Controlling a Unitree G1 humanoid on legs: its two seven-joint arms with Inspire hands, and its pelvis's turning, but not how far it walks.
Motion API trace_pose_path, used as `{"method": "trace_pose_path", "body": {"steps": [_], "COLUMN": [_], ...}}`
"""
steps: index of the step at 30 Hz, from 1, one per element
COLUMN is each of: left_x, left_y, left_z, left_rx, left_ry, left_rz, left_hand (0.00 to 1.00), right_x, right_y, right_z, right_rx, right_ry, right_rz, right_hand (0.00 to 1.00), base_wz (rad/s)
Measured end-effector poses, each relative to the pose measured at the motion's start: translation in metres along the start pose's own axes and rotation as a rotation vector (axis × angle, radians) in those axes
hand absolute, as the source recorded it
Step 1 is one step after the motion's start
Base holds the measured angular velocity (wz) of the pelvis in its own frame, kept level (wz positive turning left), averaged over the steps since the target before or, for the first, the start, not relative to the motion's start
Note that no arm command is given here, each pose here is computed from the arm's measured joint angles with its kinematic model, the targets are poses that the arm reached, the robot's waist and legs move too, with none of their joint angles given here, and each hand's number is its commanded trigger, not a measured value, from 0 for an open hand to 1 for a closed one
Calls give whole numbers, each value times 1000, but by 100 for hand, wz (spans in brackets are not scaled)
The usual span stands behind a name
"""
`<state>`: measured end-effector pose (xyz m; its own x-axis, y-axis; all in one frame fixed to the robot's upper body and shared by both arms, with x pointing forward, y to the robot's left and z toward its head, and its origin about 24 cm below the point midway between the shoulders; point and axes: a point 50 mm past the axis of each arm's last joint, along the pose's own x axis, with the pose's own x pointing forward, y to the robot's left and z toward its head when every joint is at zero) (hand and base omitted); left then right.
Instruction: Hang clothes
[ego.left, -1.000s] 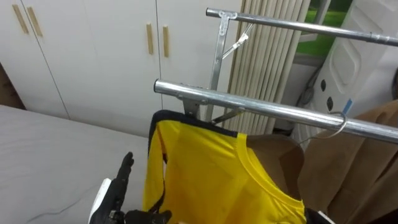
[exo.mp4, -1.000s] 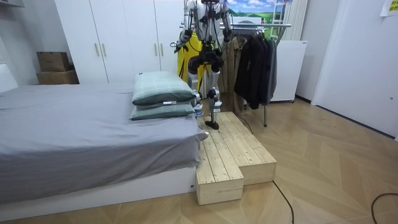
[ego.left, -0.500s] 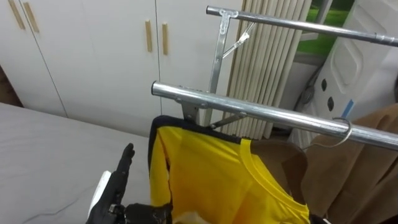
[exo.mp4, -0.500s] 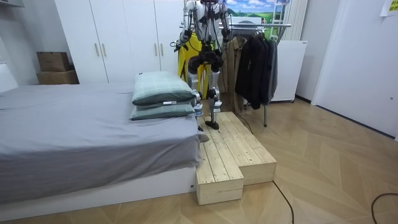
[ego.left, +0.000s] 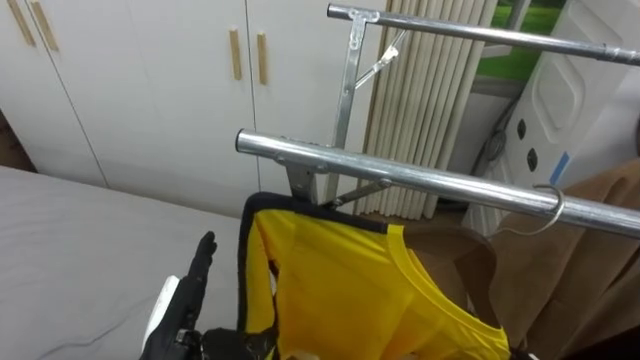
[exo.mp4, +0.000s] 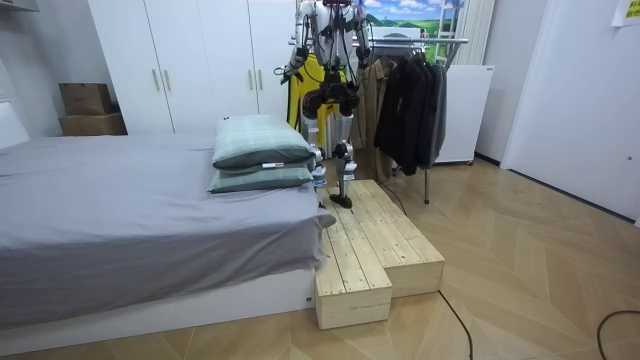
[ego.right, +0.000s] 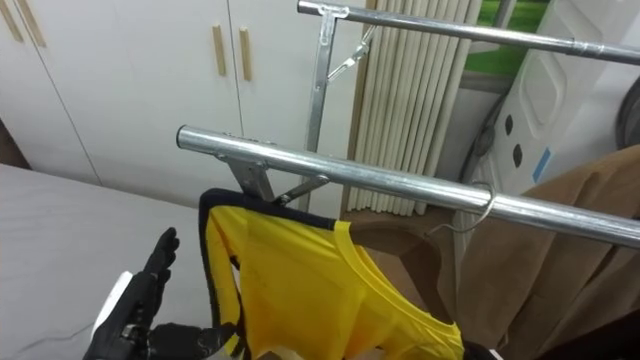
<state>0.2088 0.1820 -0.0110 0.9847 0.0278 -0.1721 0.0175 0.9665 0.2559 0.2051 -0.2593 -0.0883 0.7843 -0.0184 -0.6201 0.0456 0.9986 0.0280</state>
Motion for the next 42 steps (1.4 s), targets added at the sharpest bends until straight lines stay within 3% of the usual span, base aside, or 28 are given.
{"method": "trace_pose_path", "body": {"steps": [17,25,30,37,42], "left_x": [0,-5,-7,-8,-8], "left_y": [-1,2,2,2,5], "left_z": [0,-10,-12,-13,-16], "left_rx": [-1,17,10,9,31], "left_ry": [0,42,50,55,83], "left_rz": [-5,10,10,10,20], "left_hand": [0,0,0,0,0], "right_x": [-3,-19,-33,-35,-32], "right_y": [30,47,52,49,29], "right_z": [76,115,123,125,104], "right_rx": [-248,-363,-367,-338,-254], "right_ry": [-308,-489,-565,-580,-497], "right_rz": [12,0,5,-22,-85], "right_hand": [0,0,0,0,0], "base_wz": [-3,-11,-10,-1,1]}}
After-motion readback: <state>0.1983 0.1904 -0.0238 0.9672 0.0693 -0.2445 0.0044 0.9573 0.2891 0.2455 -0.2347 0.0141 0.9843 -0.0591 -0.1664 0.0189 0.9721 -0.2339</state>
